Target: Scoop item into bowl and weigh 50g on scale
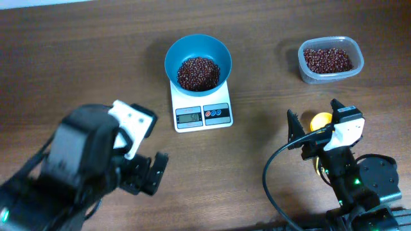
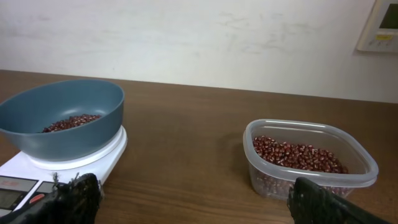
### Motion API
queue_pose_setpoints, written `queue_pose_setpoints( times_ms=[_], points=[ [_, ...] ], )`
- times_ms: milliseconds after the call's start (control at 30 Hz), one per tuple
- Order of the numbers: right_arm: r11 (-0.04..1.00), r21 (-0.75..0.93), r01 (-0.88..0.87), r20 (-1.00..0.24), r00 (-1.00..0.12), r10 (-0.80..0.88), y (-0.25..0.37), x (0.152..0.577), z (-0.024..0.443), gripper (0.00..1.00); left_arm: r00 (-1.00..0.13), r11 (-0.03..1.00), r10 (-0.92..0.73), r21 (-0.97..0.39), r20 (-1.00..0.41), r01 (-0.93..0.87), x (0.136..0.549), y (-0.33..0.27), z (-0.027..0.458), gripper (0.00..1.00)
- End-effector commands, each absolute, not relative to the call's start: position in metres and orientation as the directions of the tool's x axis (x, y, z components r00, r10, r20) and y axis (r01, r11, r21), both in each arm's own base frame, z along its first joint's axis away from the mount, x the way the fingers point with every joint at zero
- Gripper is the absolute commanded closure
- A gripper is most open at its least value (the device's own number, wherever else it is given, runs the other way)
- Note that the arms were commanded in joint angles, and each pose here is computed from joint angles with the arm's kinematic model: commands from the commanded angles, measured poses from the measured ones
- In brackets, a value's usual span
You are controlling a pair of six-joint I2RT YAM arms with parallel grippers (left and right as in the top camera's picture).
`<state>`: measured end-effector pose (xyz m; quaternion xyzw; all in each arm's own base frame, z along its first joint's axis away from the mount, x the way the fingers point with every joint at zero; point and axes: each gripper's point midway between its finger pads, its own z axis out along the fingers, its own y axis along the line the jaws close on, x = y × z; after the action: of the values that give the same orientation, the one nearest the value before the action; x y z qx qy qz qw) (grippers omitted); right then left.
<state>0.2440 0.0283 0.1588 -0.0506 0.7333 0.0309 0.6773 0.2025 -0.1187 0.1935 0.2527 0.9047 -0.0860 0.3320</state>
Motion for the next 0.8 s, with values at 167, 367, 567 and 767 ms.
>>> queue_pose_setpoints(
  times_ms=[167,367,567,767],
  points=[
    [0.993,-0.023,-0.116,-0.996,-0.079,-0.032,0.029,0.244,0.156,0.01,-0.55,0.951,0.224,0.056,-0.804,0.306,0.233,-0.072,0.177,0.01],
    [0.993,-0.023,-0.116,-0.996,-0.079,-0.032,0.029,0.244,0.156,0.01,-0.456,0.982,0.128,0.048,-0.881,0.182,0.225,-0.04,0.172,0.01],
    [0.993,-0.023,-0.116,-0.996,-0.079,-0.032,0.029,0.244,0.156,0.01,-0.331,0.985,0.088,0.033,-0.94,0.168,0.228,-0.037,0.169,0.01],
    [0.993,-0.023,-0.116,-0.996,-0.079,-0.032,0.029,0.244,0.156,0.01,-0.265,0.982,0.076,0.026,-0.961,0.188,0.226,-0.041,0.161,0.01]
  ],
)
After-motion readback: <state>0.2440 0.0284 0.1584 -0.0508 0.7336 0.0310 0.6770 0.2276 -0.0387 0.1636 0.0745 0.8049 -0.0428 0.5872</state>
